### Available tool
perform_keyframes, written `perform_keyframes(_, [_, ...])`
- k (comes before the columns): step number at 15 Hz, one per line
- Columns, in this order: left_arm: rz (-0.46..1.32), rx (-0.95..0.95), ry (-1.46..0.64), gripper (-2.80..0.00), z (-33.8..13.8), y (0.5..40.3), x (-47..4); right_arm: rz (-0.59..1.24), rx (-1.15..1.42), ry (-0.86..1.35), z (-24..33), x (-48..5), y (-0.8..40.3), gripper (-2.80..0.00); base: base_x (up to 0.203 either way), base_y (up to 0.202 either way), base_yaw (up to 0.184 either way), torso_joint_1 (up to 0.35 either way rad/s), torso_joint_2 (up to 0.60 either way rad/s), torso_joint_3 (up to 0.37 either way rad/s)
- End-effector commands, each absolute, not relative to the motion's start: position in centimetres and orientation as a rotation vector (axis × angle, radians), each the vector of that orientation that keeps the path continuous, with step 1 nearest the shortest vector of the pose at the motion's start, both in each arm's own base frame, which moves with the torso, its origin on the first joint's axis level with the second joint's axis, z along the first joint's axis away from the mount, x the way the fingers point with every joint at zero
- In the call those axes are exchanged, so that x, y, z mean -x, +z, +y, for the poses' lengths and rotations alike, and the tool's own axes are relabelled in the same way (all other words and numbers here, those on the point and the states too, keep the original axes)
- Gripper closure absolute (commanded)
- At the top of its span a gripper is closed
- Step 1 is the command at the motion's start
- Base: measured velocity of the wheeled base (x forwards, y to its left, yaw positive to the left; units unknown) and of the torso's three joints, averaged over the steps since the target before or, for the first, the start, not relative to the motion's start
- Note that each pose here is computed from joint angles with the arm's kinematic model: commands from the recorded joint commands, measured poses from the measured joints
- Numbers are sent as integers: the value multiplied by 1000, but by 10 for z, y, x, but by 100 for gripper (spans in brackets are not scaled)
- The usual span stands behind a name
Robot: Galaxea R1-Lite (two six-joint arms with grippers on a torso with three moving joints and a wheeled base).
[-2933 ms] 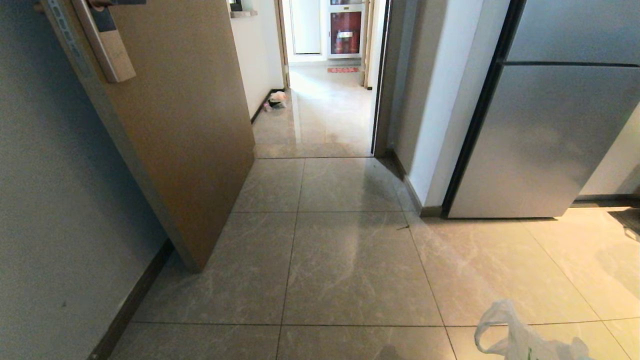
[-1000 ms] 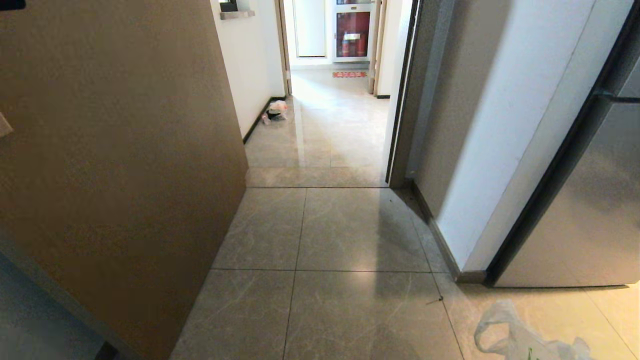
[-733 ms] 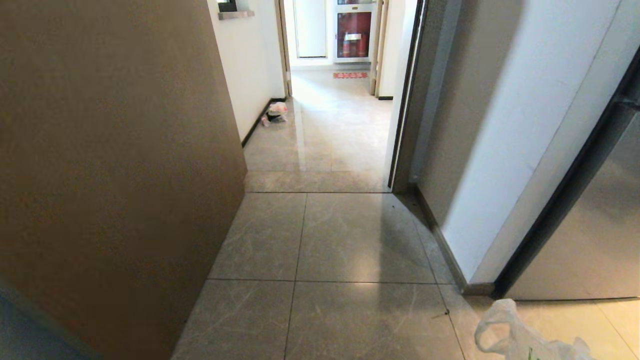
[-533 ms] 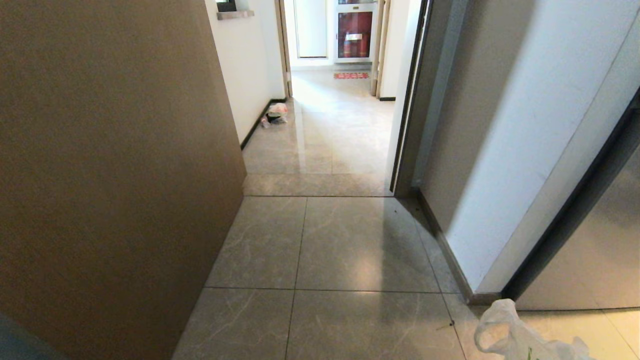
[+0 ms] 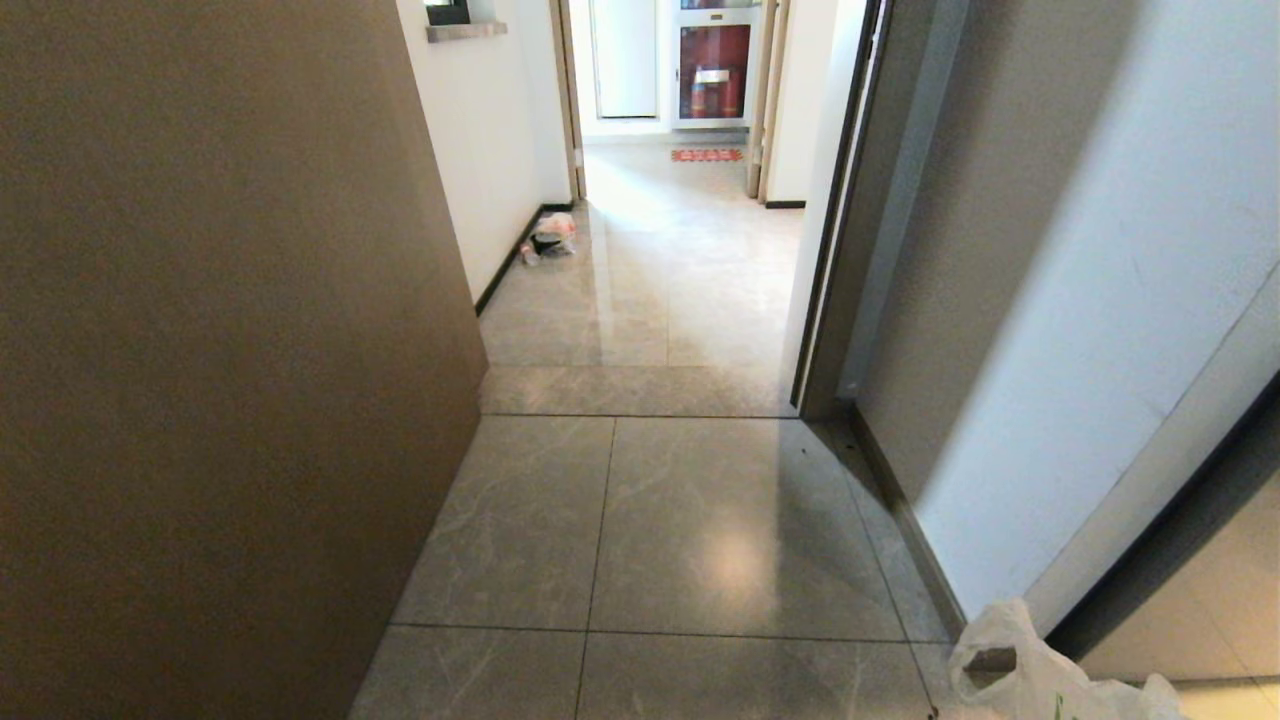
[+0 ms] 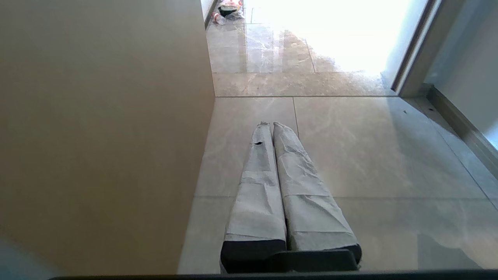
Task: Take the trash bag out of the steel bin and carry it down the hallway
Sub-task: Put the trash bag at the door
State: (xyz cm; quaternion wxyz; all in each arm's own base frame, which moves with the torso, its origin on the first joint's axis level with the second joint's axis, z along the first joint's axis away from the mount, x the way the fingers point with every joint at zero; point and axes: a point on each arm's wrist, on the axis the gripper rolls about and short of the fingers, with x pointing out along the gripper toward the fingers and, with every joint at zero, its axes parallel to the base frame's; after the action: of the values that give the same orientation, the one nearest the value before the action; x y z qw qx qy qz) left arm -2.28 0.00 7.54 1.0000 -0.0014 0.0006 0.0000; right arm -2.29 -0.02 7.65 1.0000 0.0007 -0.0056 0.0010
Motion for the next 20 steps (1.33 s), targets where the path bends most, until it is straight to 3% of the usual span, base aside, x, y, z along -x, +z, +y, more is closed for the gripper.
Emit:
perform_keyframes(1, [2,3,0,0,0,76,23,-49,0,3,0,26,75,0,194,0,2,2,-1,2])
perform_keyframes(20, [2,3,0,0,0,76,23,-51,-2,3,0,26,76,0,191,0,1,2,2,2])
